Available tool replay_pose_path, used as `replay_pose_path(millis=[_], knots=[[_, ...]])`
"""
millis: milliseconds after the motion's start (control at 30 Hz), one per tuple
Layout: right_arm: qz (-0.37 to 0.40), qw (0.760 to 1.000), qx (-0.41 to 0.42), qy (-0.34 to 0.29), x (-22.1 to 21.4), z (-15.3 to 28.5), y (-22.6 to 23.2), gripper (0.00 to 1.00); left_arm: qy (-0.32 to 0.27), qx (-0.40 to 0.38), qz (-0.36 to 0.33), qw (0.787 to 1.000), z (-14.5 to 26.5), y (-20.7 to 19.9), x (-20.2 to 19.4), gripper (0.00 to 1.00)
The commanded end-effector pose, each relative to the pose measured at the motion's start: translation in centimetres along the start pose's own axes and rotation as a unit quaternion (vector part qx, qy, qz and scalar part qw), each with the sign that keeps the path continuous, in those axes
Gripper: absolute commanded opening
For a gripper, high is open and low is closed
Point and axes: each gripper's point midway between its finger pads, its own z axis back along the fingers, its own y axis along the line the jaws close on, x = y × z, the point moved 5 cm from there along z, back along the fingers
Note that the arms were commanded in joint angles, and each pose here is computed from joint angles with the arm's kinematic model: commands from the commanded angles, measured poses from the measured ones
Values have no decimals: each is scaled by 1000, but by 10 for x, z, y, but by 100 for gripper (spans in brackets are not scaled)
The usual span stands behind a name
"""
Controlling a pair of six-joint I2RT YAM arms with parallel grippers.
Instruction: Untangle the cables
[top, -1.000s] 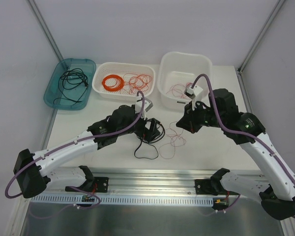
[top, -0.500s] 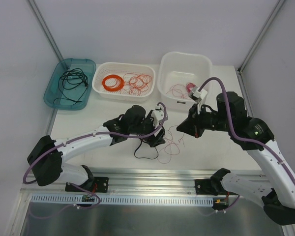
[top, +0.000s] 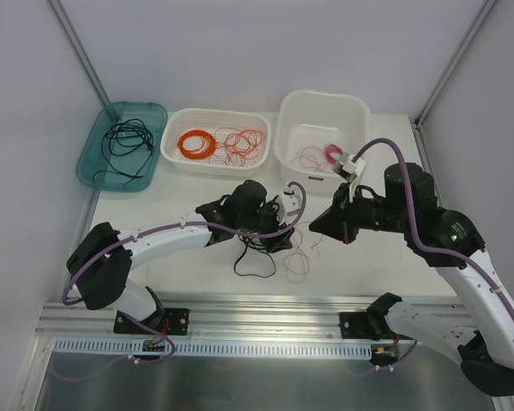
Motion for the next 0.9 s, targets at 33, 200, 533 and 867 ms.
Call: replay_pose_path(millis=[33,200,533,867], knots=[[20,999,18,-36,14,12,12,1,-39,-16,-34,999,-2,-3,25,63],[19,999,21,-36,14,13,13,1,-40,1,-65,997,6,0,20,72],[26,998,41,-40,10,18,21,1,-45,2,-134,990,12,8,21,85],[37,996,72,-48,13,26,32,1,-53,-60,-144,986,7,8,21,84]])
